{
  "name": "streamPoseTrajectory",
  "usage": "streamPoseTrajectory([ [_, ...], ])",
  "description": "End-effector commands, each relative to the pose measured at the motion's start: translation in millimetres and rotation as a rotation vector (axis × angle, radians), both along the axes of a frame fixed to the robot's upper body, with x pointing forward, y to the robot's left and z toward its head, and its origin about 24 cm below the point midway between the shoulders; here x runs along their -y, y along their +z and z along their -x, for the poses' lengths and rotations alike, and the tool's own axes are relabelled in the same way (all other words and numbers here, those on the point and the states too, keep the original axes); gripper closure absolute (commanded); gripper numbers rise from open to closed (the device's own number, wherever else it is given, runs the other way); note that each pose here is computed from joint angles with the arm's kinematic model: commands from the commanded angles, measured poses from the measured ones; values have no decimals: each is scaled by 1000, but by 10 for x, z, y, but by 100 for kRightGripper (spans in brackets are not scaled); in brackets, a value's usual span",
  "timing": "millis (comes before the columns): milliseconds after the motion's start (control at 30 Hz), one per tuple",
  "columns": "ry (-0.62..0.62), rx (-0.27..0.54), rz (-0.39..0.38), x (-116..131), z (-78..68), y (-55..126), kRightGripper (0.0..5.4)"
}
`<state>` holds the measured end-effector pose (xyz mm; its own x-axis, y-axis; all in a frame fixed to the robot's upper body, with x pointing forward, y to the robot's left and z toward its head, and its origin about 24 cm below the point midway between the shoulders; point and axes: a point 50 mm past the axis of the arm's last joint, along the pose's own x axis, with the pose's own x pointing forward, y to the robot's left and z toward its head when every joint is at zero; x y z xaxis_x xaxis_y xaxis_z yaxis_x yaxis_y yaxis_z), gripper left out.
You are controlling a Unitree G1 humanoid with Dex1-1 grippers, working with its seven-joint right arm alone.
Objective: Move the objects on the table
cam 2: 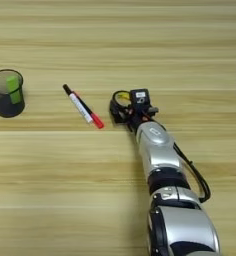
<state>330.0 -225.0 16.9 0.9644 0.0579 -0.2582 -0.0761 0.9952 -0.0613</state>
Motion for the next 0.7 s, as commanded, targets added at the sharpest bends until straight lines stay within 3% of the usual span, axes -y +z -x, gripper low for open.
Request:
streamPoseTrajectory([
  [33,13,112,30,-1,-167,326,137],
  [433,9,122,28,-15,-157,336,4],
  [700,-33,242,19,-65,-96,503,4],
])
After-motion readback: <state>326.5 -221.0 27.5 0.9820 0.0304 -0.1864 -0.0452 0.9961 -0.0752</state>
